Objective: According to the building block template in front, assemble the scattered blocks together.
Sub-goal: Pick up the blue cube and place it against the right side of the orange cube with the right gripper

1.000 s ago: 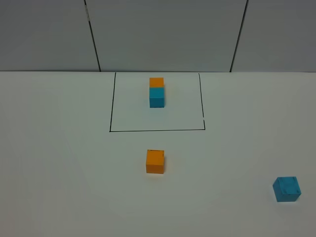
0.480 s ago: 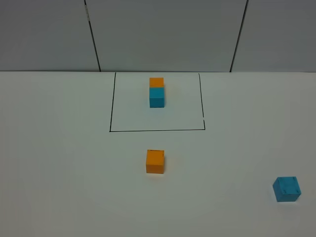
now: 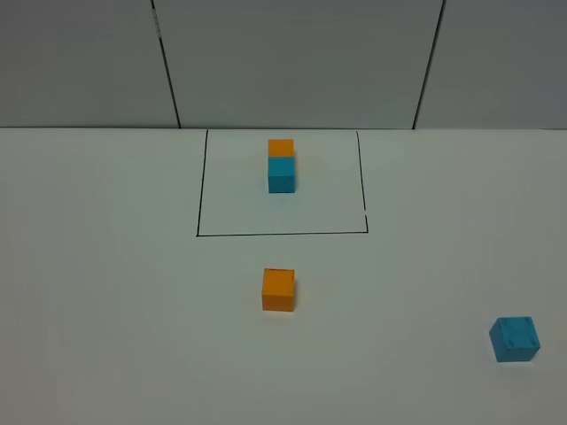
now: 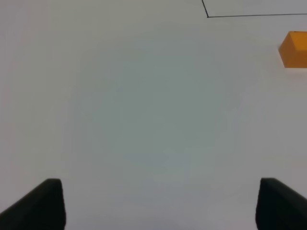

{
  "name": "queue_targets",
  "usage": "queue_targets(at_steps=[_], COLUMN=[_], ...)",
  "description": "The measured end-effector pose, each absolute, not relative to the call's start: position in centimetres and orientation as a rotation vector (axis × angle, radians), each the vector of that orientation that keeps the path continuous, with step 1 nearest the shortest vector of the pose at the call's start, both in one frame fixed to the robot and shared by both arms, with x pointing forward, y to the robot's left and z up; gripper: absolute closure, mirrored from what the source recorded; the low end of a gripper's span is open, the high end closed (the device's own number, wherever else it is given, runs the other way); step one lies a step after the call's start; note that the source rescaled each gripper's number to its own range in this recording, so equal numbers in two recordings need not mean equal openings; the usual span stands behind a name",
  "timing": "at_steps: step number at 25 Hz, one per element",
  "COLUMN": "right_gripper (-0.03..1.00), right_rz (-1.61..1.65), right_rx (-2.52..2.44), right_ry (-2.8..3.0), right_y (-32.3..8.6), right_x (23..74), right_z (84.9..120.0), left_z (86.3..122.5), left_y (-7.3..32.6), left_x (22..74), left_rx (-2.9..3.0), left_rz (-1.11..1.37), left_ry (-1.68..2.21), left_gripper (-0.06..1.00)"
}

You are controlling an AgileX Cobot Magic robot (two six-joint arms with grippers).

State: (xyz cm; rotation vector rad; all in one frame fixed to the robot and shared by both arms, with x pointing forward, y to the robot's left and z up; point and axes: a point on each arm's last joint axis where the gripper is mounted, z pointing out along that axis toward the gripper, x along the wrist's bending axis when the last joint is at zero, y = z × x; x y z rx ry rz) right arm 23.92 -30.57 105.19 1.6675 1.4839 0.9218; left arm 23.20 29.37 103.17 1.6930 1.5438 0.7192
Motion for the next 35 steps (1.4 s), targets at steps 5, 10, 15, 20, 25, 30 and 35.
queue_targets(at_steps=[5,10,15,20,25,30,35], right_gripper=[0.36,0.00,-0.02,-0.03,-0.03,-0.03,-0.03], right_rz=[0.915,0.850,0.740,0.499,0.274,0.123,0.068], right_rx=[1.663,1.628,1.599,1.602,1.710,1.807,1.869], right_ry=[1.484,1.489,1.537,1.708,1.894,2.024,2.111], right_y=[-30.6,-31.0,-31.3,-31.6,-31.5,-31.1,-30.6], right_x=[23.9,24.7,27.4,32.6,39.1,45.5,50.7], right_z=[105.2,105.8,107.5,109.2,109.2,107.5,105.4], left_z=[103.2,103.2,103.2,103.2,103.2,103.2,103.2], left_y=[29.4,29.4,29.4,29.4,29.4,29.4,29.5], left_x=[23.2,23.2,23.2,23.2,23.2,23.2,23.2], left_rx=[1.693,1.693,1.693,1.693,1.693,1.693,1.692], left_rz=[0.719,0.719,0.719,0.719,0.719,0.719,0.731], left_ry=[1.544,1.544,1.544,1.544,1.544,1.544,1.552], left_gripper=[0.09,0.09,0.09,0.09,0.09,0.09,0.09])
